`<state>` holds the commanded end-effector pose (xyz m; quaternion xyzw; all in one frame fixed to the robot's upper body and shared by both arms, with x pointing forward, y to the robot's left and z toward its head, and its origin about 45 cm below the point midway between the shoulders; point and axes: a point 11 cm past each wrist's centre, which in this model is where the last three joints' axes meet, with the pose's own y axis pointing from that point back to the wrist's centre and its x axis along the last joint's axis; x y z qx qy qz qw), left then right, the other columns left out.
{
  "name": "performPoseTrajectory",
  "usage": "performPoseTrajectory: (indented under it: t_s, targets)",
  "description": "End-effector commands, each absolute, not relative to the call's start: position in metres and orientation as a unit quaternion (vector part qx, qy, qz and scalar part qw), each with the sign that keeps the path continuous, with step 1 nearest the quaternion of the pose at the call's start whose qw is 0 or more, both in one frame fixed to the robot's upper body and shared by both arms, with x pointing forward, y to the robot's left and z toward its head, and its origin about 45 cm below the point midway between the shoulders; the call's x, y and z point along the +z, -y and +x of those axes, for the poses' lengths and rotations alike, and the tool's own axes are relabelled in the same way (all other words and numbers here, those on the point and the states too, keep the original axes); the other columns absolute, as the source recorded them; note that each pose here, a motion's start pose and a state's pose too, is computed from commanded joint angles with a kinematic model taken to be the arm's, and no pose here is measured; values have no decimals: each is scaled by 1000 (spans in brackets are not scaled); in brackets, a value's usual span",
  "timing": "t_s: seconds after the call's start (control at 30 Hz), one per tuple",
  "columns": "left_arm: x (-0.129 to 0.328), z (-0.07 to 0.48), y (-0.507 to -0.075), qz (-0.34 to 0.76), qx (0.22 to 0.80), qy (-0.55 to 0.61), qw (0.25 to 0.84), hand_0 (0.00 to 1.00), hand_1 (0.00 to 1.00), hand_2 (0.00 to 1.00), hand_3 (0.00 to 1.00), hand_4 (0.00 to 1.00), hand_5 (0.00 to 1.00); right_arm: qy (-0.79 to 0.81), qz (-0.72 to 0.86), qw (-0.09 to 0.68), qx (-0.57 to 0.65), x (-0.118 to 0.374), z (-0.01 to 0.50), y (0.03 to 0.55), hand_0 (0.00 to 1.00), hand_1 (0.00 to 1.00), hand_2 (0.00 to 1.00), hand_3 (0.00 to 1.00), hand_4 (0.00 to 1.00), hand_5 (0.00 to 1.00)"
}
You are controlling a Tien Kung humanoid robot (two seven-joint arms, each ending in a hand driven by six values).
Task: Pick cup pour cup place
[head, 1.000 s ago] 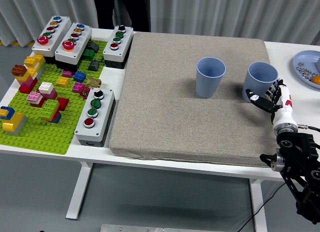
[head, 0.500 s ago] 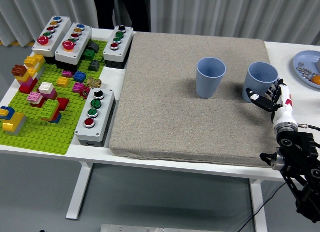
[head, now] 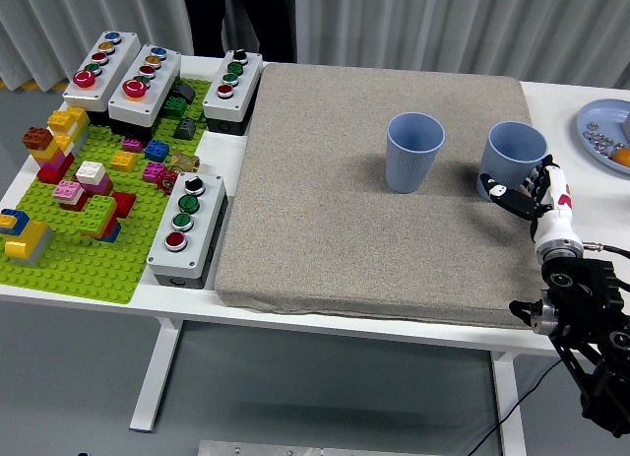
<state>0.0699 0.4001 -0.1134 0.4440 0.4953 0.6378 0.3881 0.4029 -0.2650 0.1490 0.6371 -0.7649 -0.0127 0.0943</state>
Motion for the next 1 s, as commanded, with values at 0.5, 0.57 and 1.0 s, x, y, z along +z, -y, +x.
performPoseTrajectory:
  t_s: [0.5,0.57,1.0]
  targets:
    - [-114,68,-401,445,637,-496,387,762,805,841,762,505,940,762,641,94,-8,153,406,263,852,769,765,812,837,199]
    - [-113,69,-401,445,638,-496,387,761,805,841,762,505,940,762,641,93,-7,154,406,263,794,694,642,702,714,66]
    - [-113,71,-401,444,639,-495,388,761,805,841,763,505,939,763,640,91,2,159,409,264,776,679,617,689,714,66]
